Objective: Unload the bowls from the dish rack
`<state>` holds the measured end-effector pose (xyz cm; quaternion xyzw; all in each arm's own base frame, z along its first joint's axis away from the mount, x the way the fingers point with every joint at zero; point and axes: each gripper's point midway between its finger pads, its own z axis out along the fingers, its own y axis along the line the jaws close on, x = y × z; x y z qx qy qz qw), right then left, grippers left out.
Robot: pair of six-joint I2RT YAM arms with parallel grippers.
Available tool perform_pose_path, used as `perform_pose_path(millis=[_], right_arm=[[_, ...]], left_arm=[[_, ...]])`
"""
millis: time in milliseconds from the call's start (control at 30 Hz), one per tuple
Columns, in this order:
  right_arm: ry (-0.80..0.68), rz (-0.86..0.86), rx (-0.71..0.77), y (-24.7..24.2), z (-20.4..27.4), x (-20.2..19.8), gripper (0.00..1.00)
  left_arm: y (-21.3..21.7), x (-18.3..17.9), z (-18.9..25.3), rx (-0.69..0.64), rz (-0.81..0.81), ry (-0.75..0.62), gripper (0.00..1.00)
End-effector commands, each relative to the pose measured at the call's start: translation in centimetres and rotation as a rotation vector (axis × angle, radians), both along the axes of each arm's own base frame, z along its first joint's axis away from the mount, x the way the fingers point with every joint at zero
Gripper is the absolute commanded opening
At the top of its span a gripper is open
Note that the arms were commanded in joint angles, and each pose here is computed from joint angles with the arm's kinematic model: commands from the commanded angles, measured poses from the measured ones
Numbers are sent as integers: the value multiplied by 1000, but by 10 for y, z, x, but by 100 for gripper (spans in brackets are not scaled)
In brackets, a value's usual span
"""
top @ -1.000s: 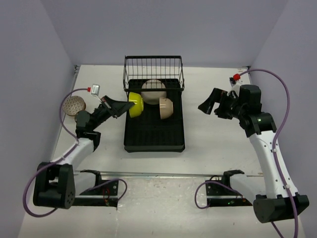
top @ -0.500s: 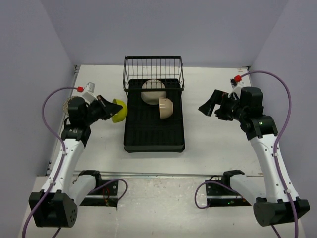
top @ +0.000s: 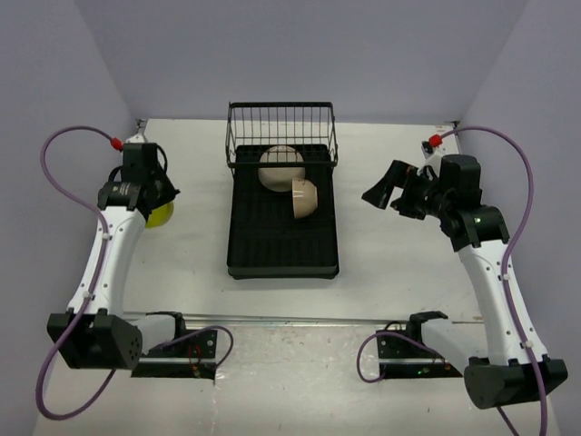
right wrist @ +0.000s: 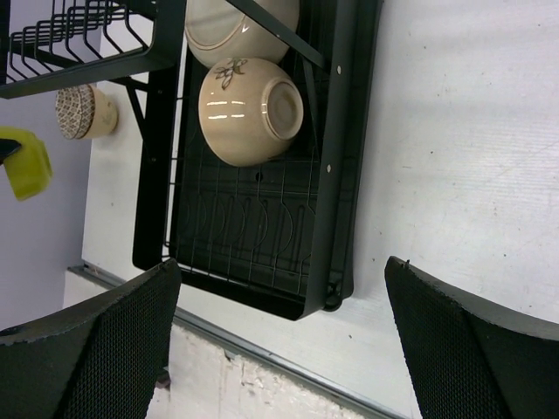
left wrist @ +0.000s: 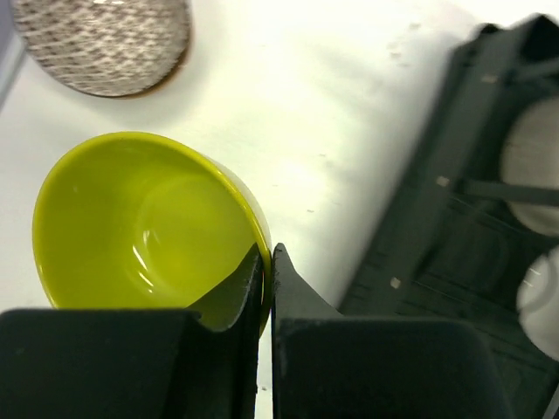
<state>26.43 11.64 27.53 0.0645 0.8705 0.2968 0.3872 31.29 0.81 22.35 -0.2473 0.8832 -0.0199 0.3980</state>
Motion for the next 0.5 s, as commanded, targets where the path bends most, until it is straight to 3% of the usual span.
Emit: perform_pose_path(millis=[0,100,300,467], right_arm=[[-32,10,23,5,23,4,99],[-26,4,24,4,29,7,99],[-38,-2,16,4,44,17,99],[-31,-1,18,5,39,18,99]], left_arm=[[41,-4,2,178,138,119,0],[54,-9,-5,230,199,184,0],[79,-33,-81,228,265,370,0],[94,-45,-108,228,295,427,0]])
